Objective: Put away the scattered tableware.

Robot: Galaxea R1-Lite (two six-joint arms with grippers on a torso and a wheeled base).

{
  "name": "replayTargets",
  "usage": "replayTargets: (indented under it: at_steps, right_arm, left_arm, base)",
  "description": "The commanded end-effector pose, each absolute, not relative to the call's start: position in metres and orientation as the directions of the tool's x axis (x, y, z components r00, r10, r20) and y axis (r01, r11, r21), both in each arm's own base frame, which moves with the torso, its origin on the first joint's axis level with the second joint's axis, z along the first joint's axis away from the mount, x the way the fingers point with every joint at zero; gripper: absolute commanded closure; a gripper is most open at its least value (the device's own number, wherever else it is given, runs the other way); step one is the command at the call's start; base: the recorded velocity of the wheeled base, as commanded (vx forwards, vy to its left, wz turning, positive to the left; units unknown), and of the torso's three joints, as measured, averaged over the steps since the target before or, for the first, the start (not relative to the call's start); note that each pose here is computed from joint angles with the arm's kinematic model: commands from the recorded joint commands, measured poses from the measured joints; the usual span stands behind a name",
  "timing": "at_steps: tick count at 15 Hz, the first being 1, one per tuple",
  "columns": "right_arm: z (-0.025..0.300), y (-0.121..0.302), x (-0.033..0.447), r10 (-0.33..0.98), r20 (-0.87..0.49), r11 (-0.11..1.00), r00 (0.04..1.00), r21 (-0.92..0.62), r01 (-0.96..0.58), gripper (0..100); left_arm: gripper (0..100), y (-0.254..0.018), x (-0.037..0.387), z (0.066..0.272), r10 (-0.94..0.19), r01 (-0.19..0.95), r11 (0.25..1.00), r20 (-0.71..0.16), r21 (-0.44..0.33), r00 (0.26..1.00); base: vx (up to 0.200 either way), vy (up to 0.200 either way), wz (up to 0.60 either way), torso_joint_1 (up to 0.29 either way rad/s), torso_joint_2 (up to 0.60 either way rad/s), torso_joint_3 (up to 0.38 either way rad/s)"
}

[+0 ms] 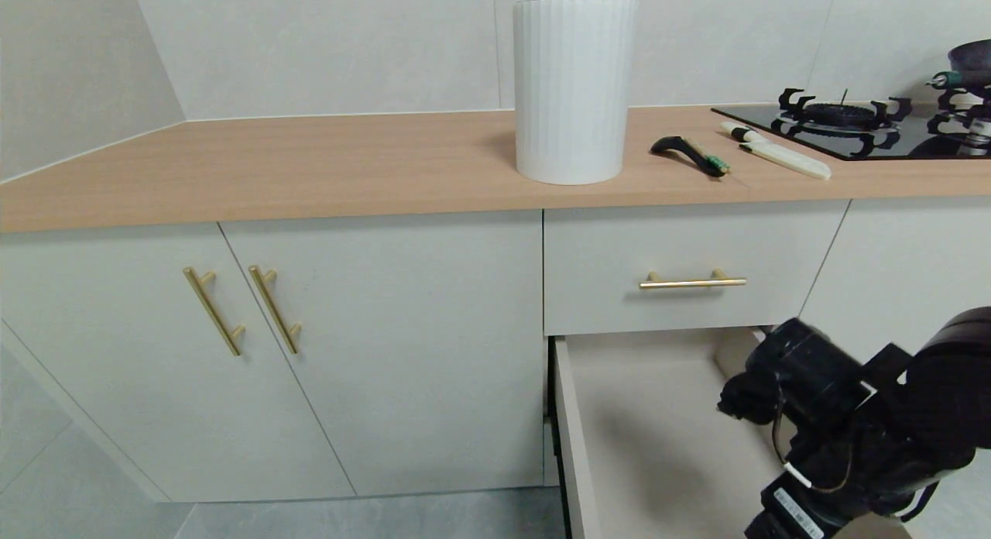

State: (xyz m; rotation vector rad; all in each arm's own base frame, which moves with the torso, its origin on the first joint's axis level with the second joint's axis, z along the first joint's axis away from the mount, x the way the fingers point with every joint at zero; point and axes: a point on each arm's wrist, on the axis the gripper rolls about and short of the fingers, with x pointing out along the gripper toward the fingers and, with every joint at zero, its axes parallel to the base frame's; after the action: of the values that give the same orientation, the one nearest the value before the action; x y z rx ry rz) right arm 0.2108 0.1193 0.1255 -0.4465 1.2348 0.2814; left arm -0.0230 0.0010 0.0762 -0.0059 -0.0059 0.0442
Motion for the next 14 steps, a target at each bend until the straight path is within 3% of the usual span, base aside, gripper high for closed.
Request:
replayTargets:
  at_steps: [1,3,4,11,14]
  right_arm:
    - [0.204,0.112,0.212,0.073,-0.864,0.911,0.498,-0.145,-0.385,0]
    - [0.248,0.104,0.214,0.085,-0.843,0.926,0.531,-0.131,-0.355,0]
    - [0.253,0.100,0.214,0.080,-0.838,0.932,0.539,-0.129,-0.340,0]
    - [0.268,0.087,0.208,0.089,-0.779,0.951,0.620,-0.118,-0.285,0]
    - [0.268,0.087,0.209,0.090,-0.775,0.952,0.626,-0.117,-0.283,0]
  left_arm:
    - [0,0.001,-0.023,0.076,0.044,-0.044,0.999,0.005,-0.006,0.999]
    - [0,0.001,-0.023,0.076,0.044,-0.044,0.999,0.005,-0.006,0.999]
    - [0,0.001,-0.023,0.076,0.044,-0.044,0.999,0.005,-0.008,0.999]
    - [0,0.001,-0.023,0.076,0.044,-0.044,0.999,0.005,-0.008,0.999]
    - [0,0.001,-0.023,0.076,0.044,-0.044,0.999,0.005,-0.008,0.999]
  base:
    - [0.000,0.000,0.00,0.000,0.00,0.000]
    - [0.000,0.000,0.00,0.000,0.00,0.000]
    - [0.000,0.000,0.00,0.000,0.00,0.000]
    - [0.000,0.000,0.00,0.000,0.00,0.000]
    - [0.000,0.000,0.00,0.015,-0.19,-0.260]
